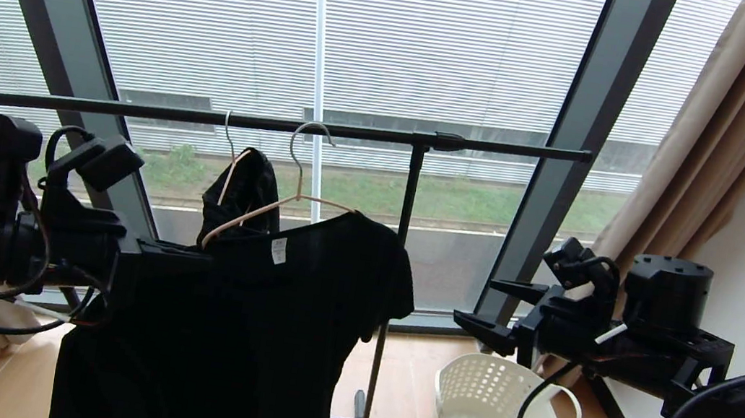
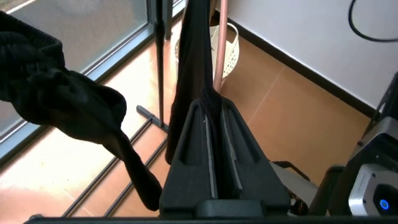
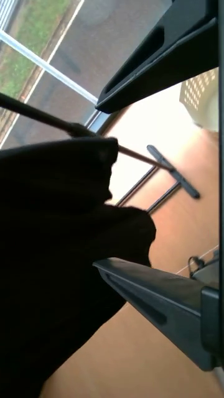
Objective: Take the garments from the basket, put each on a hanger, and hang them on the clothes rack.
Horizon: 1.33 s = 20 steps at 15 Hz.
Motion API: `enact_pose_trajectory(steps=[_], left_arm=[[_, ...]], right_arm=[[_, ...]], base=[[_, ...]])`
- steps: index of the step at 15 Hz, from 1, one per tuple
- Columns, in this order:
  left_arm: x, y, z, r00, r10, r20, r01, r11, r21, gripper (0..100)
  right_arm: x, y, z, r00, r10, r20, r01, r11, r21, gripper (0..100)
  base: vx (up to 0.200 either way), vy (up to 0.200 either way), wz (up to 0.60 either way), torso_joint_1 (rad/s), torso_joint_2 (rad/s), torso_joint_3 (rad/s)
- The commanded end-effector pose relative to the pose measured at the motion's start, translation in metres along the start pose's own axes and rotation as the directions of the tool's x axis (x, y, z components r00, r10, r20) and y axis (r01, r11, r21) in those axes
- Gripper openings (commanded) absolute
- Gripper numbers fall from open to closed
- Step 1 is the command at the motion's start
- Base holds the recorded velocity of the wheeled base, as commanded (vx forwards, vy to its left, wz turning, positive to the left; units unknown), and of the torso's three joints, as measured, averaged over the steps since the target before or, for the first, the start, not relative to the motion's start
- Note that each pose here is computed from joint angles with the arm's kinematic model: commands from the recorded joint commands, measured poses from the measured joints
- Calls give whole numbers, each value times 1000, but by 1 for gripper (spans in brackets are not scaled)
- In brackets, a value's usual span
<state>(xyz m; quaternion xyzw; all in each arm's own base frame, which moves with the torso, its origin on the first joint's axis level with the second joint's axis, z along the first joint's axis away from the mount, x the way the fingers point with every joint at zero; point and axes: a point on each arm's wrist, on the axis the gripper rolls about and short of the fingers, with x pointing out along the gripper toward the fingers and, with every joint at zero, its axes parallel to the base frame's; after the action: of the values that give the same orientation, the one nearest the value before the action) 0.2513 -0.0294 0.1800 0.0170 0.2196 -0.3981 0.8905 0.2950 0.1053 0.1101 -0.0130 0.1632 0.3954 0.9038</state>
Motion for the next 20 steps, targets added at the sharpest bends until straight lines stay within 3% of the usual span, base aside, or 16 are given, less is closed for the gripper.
enact_pose_trajectory(steps=[1, 7, 11, 13, 17, 20], left_arm=[[15, -2, 6, 1000, 9, -10, -10, 1000, -6, 0], [50, -14, 18, 974, 226, 32, -223, 972, -76, 0], [81, -18, 20, 955, 298, 4, -295, 948, -118, 0], [100, -18, 20, 935, 355, -15, -353, 926, -133, 0], [120, -11, 25, 913, 407, -16, -400, 887, -231, 0], [123, -10, 27, 912, 411, -7, -399, 883, -248, 0]], right_arm=[[1, 18, 19, 998, -7, 54, 7, 1000, -9, 100], [4, 23, 20, 998, -17, 53, 17, 1000, -5, 100], [4, 22, 19, 999, -19, 48, 20, 1000, -3, 100], [5, 22, 18, 999, -19, 45, 20, 1000, -3, 100], [5, 22, 17, 999, -21, 41, 21, 1000, -2, 100], [7, 21, 14, 999, -21, 33, 21, 1000, -10, 100]], base=[[0, 0, 0, 0, 0, 0], [0, 0, 0, 0, 0, 0], [0, 0, 0, 0, 0, 0], [0, 0, 0, 0, 0, 0], [0, 0, 0, 0, 0, 0], [0, 0, 0, 0, 0, 0]])
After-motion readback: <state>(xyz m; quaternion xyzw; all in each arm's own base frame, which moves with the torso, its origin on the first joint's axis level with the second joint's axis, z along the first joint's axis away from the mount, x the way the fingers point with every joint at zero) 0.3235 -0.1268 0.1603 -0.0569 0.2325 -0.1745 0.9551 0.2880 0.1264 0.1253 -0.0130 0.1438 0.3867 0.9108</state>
